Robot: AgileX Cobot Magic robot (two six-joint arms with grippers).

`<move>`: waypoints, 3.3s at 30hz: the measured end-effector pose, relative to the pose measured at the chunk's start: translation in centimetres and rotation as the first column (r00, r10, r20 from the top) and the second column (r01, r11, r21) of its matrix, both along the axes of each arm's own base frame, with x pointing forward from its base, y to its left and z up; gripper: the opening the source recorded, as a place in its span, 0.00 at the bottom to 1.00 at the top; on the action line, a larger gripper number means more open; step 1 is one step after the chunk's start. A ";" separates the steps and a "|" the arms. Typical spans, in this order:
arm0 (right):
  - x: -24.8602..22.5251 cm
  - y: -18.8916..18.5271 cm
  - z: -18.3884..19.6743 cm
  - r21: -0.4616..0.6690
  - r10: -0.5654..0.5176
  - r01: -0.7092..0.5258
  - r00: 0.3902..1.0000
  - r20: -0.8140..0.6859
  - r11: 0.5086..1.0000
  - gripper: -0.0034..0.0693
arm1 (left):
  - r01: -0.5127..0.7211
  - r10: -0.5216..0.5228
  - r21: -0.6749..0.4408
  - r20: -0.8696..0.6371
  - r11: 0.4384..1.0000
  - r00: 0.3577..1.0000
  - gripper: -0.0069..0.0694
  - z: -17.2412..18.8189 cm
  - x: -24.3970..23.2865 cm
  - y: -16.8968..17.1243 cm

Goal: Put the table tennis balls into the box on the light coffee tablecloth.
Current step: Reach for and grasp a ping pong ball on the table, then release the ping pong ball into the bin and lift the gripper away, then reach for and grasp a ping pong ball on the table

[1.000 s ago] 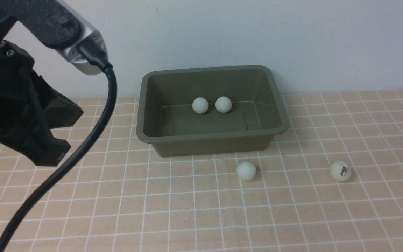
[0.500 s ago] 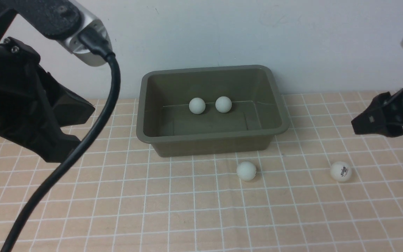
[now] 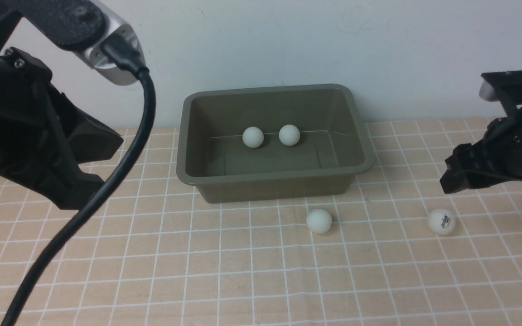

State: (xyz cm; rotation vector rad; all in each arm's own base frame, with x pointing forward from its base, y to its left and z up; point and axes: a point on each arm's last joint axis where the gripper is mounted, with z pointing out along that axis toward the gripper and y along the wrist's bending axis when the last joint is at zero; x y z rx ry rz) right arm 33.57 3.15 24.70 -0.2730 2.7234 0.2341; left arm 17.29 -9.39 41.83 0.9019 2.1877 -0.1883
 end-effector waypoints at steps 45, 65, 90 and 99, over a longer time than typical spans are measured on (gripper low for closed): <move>4.9 -0.1 -10.2 -0.037 -0.008 0.006 0.997 -0.074 0.999 0.55 | 0.007 -0.007 -0.019 -0.009 1.000 1.000 0.00 0.0 -0.1 -0.2; 8.3 5.8 4.7 0.239 0.340 -0.413 0.893 0.294 0.879 0.55 | 0.007 -0.008 -0.020 -0.011 1.000 1.000 0.00 0.0 -0.1 -0.2; 8.0 11.5 6.7 -0.086 0.460 -0.456 0.839 0.292 0.886 0.62 | 0.012 -0.013 -0.035 -0.019 0.999 1.000 0.00 0.0 -0.2 -0.3; 2.7 6.1 15.6 0.013 0.219 -0.238 0.912 0.347 0.971 0.53 | 0.012 -0.013 -0.035 -0.019 0.999 1.000 0.00 0.0 -0.2 -0.3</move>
